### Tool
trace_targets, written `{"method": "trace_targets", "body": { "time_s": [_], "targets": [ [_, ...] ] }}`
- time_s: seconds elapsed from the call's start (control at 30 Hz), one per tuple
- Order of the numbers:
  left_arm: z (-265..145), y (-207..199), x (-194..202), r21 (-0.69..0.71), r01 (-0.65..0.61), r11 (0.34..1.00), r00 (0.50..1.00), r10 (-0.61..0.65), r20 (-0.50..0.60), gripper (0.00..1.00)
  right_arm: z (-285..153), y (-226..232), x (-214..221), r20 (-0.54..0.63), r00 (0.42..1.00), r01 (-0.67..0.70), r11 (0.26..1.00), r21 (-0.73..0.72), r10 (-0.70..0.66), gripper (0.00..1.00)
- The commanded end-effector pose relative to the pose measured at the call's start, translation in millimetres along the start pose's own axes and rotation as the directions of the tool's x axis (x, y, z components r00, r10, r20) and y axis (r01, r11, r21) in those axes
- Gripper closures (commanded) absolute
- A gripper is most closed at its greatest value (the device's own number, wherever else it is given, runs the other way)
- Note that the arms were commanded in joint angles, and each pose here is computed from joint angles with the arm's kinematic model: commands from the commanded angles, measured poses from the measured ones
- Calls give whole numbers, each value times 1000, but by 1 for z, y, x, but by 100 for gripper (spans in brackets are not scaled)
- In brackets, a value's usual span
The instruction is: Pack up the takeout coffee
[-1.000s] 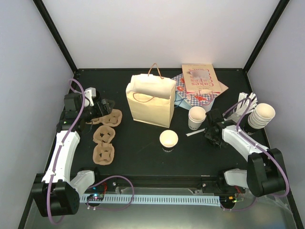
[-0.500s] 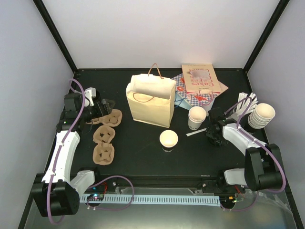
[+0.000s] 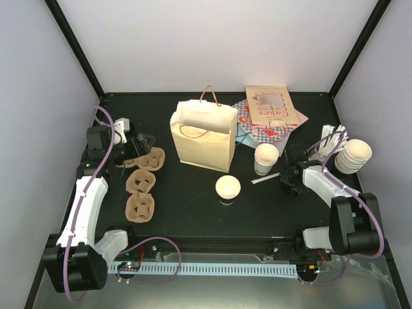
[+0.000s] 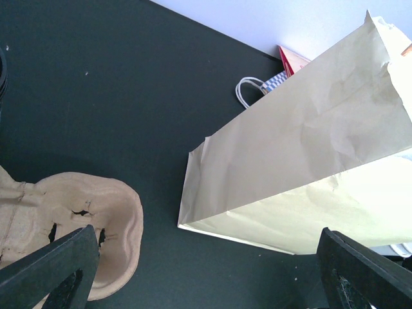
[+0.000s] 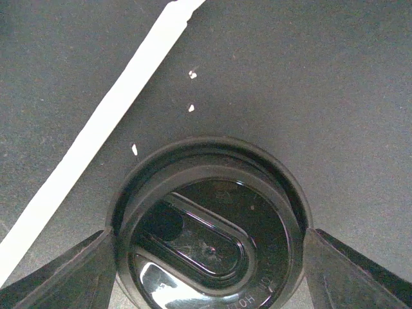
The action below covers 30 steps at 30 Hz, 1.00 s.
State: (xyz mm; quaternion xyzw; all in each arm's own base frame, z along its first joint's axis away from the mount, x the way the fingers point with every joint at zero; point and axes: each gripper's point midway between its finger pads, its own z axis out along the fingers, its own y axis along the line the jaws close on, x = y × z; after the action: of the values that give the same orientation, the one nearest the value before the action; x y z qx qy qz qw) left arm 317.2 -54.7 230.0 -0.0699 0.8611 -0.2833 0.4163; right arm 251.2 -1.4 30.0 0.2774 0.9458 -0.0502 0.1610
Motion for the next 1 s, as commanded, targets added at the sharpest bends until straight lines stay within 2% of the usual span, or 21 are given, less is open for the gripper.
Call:
{"method": "trace_targets", "body": {
  "time_s": [0.0, 0.3, 0.5, 0.97],
  "targets": [
    [-3, -10, -3, 37, -37, 999, 999, 37, 17, 5, 4, 3, -3, 7, 1000, -8, 1000, -20, 8, 20],
    [-3, -10, -4, 35, -37, 999, 999, 36, 16, 5, 11, 3, 1, -11, 1000, -7, 1000, -21, 7, 20],
    [-3, -10, -4, 34, -39, 999, 999, 38, 16, 5, 8, 4, 2, -14, 1000, -8, 999, -35, 7, 25],
    [-4, -12, -5, 44, -40, 998, 999, 39, 20, 5, -32, 4, -5, 18, 1000, 19, 995, -93, -18, 27]
  ]
}}
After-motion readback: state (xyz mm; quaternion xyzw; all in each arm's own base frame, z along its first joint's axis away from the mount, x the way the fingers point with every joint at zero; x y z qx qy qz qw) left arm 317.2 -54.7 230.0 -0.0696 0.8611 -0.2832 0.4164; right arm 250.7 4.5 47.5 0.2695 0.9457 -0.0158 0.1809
